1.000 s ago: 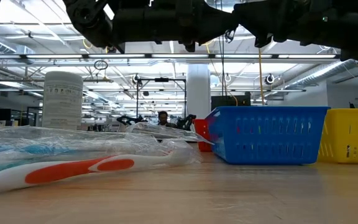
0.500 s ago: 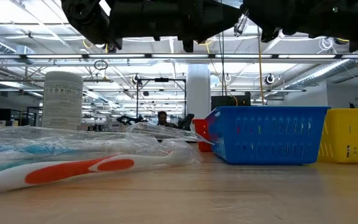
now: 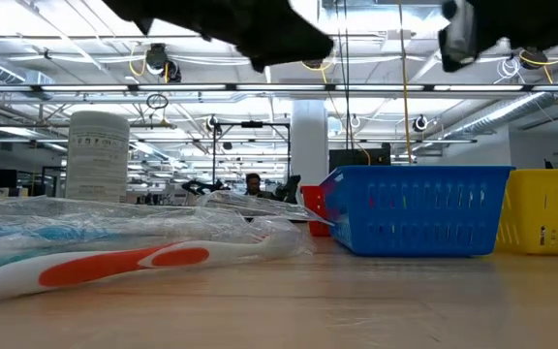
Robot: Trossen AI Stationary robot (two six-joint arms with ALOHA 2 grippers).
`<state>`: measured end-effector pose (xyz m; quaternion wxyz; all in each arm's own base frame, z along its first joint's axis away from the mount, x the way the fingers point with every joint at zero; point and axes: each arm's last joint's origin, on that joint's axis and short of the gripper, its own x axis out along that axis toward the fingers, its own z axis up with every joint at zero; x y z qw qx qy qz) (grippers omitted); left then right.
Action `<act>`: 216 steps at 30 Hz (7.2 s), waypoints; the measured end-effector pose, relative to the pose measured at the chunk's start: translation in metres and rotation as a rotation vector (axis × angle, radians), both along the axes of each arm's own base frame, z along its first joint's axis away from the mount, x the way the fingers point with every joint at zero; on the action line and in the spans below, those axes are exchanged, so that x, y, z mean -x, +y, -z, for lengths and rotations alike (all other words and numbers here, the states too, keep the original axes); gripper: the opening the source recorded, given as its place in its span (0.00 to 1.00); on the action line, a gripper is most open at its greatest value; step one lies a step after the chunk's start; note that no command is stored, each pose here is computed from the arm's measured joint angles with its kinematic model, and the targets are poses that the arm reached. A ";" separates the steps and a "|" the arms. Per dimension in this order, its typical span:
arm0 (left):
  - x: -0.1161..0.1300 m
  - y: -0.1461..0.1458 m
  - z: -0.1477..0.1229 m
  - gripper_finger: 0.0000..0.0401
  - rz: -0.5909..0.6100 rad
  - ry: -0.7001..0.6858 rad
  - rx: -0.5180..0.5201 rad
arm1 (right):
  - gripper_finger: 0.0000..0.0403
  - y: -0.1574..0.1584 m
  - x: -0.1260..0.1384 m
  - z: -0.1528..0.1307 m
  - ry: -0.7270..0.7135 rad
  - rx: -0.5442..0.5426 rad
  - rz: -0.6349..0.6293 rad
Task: Pick & Place Travel size toiletries
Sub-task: Put the silver nail cutter into the yellow bin
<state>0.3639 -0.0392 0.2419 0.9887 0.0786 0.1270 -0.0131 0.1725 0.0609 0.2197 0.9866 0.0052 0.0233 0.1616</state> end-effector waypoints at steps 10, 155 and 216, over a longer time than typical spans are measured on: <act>0.010 0.005 0.003 0.22 -0.125 0.117 0.017 | 0.16 0.017 0.018 0.042 0.437 -0.153 0.047; -0.021 0.024 -0.030 0.02 -0.020 -0.260 0.018 | 0.64 -0.024 -0.027 0.015 -0.241 -0.031 0.349; 0.078 0.020 -0.078 0.85 -0.487 0.139 0.082 | 0.08 -0.002 -0.018 -0.005 0.168 -0.016 0.144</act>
